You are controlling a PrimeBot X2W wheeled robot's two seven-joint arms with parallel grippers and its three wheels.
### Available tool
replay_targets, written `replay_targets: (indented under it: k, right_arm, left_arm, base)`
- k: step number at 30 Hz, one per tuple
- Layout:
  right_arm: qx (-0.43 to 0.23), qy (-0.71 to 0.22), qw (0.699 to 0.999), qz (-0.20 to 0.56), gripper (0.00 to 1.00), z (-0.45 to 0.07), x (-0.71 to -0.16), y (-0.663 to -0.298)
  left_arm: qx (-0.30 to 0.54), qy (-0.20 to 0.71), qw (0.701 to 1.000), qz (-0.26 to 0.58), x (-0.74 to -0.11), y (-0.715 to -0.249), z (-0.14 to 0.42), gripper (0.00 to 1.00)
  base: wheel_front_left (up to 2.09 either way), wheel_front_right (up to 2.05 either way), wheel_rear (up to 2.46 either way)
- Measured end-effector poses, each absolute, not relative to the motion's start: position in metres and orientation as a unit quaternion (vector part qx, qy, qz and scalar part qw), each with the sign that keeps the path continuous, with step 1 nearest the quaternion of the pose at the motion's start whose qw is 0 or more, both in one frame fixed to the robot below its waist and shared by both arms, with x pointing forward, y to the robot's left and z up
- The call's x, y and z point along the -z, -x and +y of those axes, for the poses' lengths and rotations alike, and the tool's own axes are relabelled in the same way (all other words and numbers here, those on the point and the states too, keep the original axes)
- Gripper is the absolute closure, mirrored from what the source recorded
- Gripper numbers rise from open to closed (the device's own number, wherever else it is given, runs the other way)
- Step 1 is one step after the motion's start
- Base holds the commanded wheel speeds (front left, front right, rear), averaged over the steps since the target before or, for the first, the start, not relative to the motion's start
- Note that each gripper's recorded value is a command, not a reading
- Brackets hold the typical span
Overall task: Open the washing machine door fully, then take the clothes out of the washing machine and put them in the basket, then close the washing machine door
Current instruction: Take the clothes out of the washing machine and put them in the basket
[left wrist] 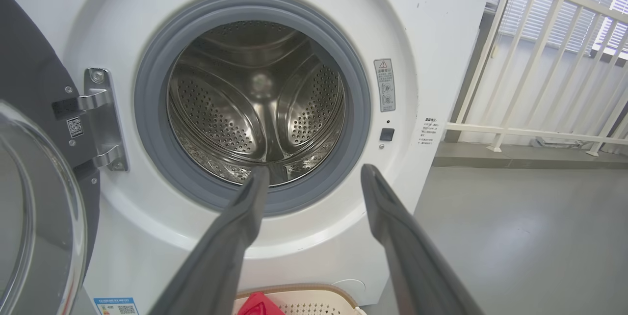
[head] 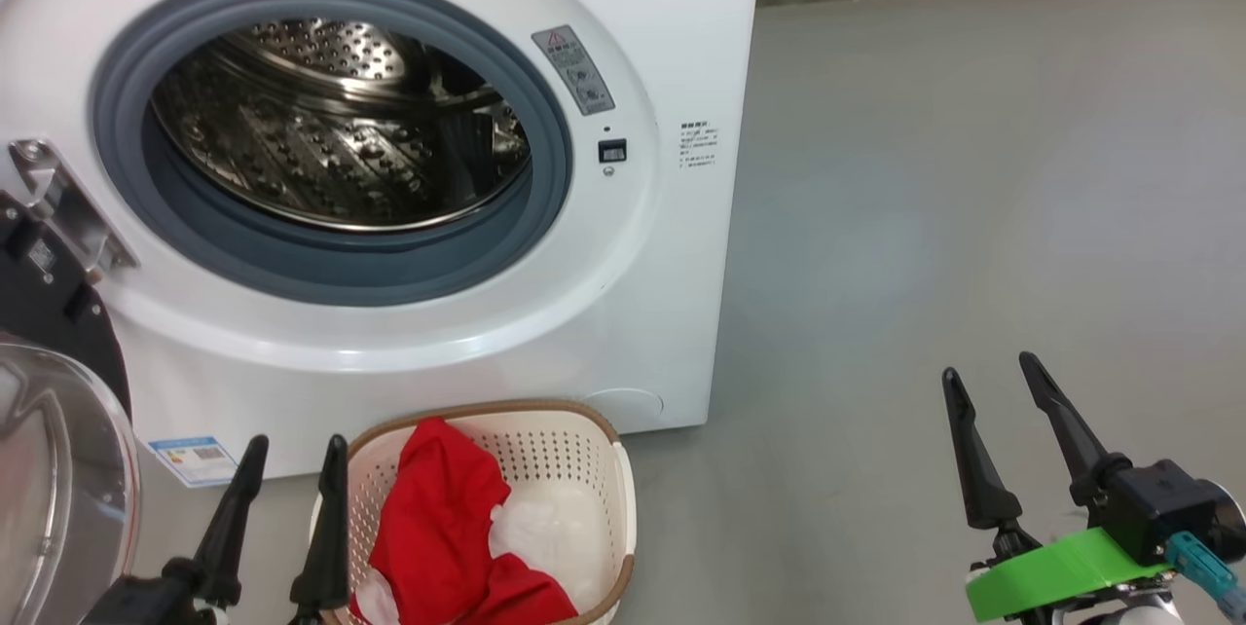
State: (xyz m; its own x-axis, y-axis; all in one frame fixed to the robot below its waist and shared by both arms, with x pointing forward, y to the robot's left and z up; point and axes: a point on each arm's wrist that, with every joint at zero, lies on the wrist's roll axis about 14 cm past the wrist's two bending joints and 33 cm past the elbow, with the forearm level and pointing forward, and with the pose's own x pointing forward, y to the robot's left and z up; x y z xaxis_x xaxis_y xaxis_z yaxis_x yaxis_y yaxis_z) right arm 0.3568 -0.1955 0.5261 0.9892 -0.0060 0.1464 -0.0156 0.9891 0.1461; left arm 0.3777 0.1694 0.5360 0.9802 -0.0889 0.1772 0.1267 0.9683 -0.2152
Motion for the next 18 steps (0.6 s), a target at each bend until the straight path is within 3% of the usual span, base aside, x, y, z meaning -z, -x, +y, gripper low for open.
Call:
replay_targets:
  k: [18]
  right_arm:
    - [0.025,-0.076,0.993,-0.091,0.0,-0.212,-0.533,-0.329]
  left_arm:
    - [0.052,0.082,0.992,-0.084,-0.536,-0.348,0.178,0.0]
  base:
    - [0.0,0.0,0.0]
